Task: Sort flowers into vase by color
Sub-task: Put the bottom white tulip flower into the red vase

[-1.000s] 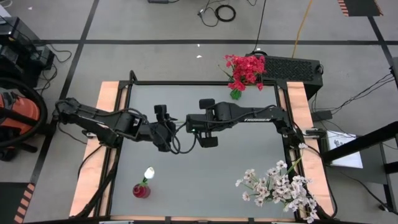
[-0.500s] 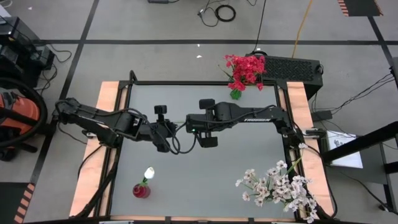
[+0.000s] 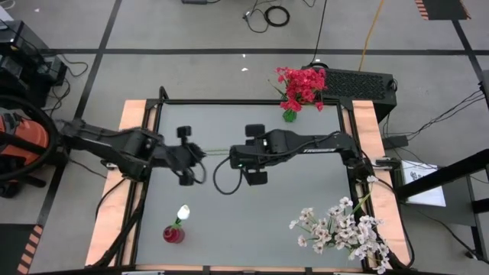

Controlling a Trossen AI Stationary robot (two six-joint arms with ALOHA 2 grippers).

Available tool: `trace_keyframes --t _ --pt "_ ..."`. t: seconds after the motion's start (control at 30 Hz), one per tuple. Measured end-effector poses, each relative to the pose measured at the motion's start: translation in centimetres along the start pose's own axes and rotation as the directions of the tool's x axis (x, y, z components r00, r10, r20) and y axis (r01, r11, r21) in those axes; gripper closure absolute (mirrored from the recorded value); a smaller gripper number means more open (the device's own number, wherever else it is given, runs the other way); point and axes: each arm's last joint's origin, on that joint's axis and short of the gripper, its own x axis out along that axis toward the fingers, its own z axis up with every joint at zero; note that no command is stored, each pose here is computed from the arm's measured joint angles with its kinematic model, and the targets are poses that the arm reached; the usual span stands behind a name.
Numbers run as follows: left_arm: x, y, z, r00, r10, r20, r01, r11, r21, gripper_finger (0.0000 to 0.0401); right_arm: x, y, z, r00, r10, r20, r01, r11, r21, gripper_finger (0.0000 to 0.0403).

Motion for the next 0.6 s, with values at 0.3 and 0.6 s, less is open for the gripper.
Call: trace_keyframes --t 0.3,0.6 --pt "-7.7 2.9 -3.5 0.972 -0.074 0.225 0.118 0.974 -0.193 0.0399 -9.3 -1.7 -3.1 0.963 -0.146 0.226 0.11 0.98 0.164 0.0213" --pt "-11.7 4.2 -4.6 0.869 -0.123 0.479 0.23 0.958 -0.173 0.04 -19.6 -3.6 -8.3 0.815 -0.239 0.528 0.067 0.944 0.323 0.0209"
